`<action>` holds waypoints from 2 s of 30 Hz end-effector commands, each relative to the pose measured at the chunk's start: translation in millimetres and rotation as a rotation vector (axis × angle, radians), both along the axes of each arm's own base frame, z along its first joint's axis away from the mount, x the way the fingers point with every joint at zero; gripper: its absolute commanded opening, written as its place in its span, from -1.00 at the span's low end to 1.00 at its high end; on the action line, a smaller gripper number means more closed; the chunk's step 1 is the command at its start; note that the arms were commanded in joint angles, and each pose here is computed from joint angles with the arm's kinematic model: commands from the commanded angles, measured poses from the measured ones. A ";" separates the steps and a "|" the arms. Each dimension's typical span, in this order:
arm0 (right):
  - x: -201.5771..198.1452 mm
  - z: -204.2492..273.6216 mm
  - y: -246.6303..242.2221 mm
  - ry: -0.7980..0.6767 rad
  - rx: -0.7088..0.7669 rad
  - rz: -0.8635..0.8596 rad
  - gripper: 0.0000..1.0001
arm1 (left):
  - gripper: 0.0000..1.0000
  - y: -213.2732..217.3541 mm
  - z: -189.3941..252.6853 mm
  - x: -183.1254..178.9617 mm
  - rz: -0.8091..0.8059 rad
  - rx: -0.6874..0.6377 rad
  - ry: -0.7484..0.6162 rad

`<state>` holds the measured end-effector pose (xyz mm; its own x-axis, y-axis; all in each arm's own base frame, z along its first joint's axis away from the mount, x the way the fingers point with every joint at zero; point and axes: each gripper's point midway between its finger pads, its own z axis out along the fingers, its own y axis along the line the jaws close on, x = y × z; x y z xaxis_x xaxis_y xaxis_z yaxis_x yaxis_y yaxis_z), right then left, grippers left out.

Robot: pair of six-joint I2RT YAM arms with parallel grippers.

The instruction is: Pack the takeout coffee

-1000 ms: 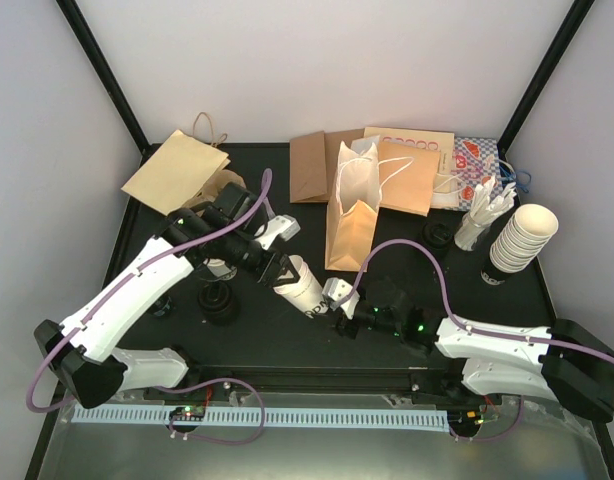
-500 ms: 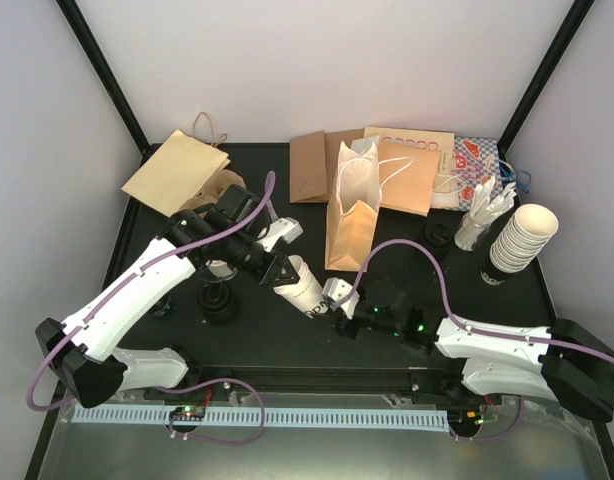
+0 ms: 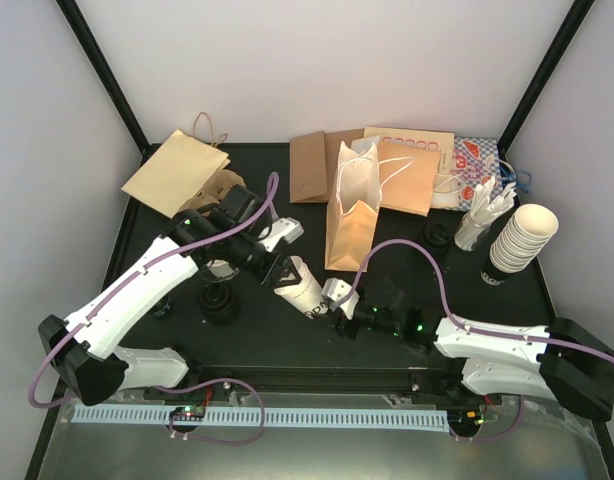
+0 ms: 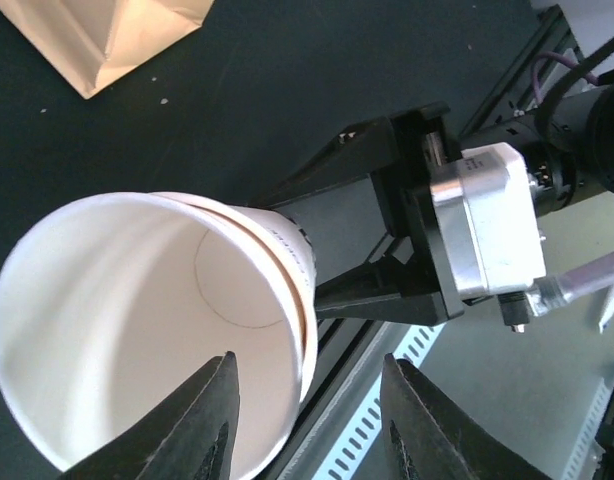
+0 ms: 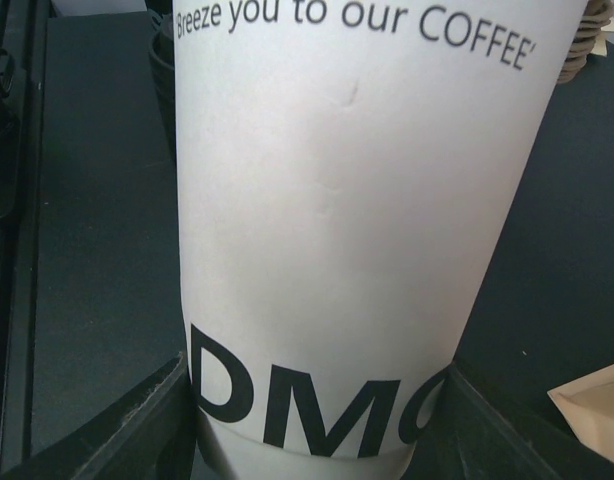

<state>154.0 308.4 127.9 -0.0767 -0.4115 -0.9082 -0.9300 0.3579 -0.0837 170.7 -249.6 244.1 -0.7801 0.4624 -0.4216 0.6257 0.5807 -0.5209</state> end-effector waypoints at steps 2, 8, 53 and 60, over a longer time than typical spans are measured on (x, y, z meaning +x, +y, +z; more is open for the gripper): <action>1.1 16.4 7.2 -0.024 0.045 0.009 0.13 | -0.17 5.1 7.9 13.5 0.056 0.024 -0.079; 0.7 16.2 6.5 -0.026 0.043 0.010 0.13 | 0.16 10.5 9.1 19.9 0.091 0.053 -0.104; -1.7 4.4 4.5 -0.002 0.023 0.013 0.17 | -0.97 8.6 -7.0 16.3 0.048 0.095 -0.053; -3.5 2.0 0.6 -0.003 0.021 0.012 0.19 | -0.97 24.1 11.2 24.7 0.096 0.134 -0.138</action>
<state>154.7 312.9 134.6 -0.0683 -0.3883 -0.9190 -0.9322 0.3530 -0.0799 179.8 -242.6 229.4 -0.7911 0.4822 -0.3763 0.6112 0.6467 -0.4563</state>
